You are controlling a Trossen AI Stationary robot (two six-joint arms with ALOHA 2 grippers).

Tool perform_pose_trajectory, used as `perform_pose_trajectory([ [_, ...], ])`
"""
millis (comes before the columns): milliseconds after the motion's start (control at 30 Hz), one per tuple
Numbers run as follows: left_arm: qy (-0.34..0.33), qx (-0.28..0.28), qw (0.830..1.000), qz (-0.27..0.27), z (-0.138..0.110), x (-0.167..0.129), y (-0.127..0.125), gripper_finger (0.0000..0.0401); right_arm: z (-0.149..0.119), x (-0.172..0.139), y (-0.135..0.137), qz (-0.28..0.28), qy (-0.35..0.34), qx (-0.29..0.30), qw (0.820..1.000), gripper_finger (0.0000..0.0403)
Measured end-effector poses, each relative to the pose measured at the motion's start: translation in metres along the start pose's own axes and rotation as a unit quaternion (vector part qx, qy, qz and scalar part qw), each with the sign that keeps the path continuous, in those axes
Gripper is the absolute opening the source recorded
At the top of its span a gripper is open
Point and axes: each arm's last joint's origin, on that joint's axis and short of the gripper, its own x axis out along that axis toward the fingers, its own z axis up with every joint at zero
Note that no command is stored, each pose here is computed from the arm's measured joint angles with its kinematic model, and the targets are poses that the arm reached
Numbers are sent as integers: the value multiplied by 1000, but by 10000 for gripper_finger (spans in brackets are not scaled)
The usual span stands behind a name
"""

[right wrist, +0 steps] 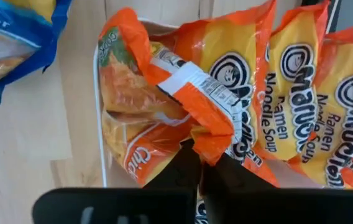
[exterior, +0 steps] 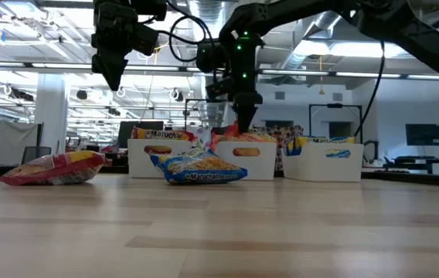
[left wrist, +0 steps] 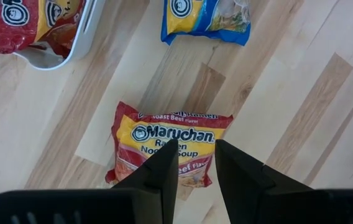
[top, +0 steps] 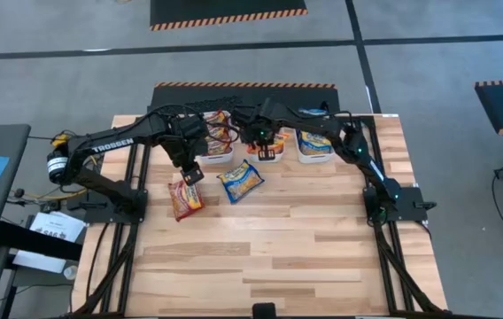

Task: Sort Maruchan noodles
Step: Put the orange noodle pack into the middle white bin

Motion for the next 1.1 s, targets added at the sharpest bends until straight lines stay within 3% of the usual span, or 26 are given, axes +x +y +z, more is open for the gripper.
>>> perform_pose_trajectory([
  [433, 0, 4, 1000, 0, 0, 0, 0, 91, -10, -29, -4, -11, -24, 39, 999, 80],
  [700, 0, 4, 1000, 0, 0, 0, 0, 91, -15, -53, -8, -5, -29, 93, 995, 82],
  [933, 0, 4, 1000, 0, 0, 0, 0, 91, -3, -71, -7, 111, -166, 82, 977, 82],
  [1100, 9, 0, 1000, 3, -2, 0, 1, 91, 1, -67, -9, 122, -184, 77, 972, 82],
])
